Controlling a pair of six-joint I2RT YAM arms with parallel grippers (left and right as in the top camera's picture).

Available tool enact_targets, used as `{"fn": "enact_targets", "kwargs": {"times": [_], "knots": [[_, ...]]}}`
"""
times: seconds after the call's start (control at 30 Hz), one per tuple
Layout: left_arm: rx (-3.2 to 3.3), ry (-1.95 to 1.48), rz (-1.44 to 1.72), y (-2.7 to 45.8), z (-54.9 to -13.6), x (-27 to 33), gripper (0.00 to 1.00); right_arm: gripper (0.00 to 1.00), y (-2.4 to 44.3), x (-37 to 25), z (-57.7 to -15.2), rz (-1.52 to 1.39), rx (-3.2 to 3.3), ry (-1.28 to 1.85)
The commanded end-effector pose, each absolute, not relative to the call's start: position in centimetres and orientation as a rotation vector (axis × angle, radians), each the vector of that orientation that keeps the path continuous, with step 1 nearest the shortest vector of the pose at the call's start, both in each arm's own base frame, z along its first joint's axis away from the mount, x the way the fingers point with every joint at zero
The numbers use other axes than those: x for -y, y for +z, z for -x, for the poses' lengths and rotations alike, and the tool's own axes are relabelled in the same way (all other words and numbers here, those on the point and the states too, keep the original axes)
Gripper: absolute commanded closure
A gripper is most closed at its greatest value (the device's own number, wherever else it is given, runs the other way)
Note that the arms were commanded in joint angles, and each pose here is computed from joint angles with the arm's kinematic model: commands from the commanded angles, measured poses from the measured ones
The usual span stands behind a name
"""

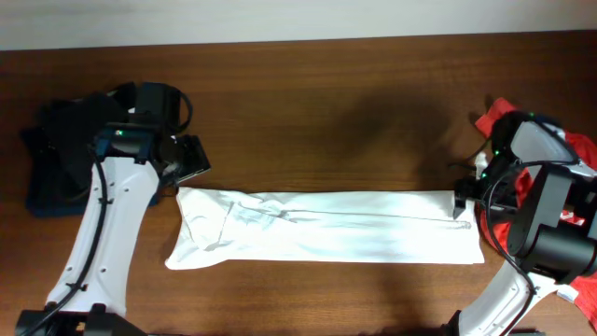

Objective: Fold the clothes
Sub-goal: 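Lift the left gripper away to the left side of the table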

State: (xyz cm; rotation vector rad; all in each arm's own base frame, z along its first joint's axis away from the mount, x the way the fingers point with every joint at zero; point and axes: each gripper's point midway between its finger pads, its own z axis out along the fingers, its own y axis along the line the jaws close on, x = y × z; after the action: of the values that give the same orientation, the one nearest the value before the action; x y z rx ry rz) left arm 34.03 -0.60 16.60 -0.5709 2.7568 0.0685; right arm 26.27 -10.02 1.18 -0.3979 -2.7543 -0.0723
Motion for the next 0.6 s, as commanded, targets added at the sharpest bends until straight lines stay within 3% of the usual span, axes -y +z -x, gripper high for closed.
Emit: {"fn": "enact_targets", "kwargs": {"times": [0.0,0.37,0.57], "knots": [[-2.774,0.064,0.567,16.0,-33.9,0.5,0.22,0.23,-0.4,9.8,-24.5,0.336,2.746,-0.068],[-2.788,0.07,0.568,15.9,-33.6,0.5,0.22,0.24,-1.6,8.6,-24.3,0.409,2.75,-0.138],[-2.809,0.079,0.571,15.8,-33.0,0.5,0.22,0.27,1.2,8.9,-25.6,0.43,2.747,-0.141]]}}
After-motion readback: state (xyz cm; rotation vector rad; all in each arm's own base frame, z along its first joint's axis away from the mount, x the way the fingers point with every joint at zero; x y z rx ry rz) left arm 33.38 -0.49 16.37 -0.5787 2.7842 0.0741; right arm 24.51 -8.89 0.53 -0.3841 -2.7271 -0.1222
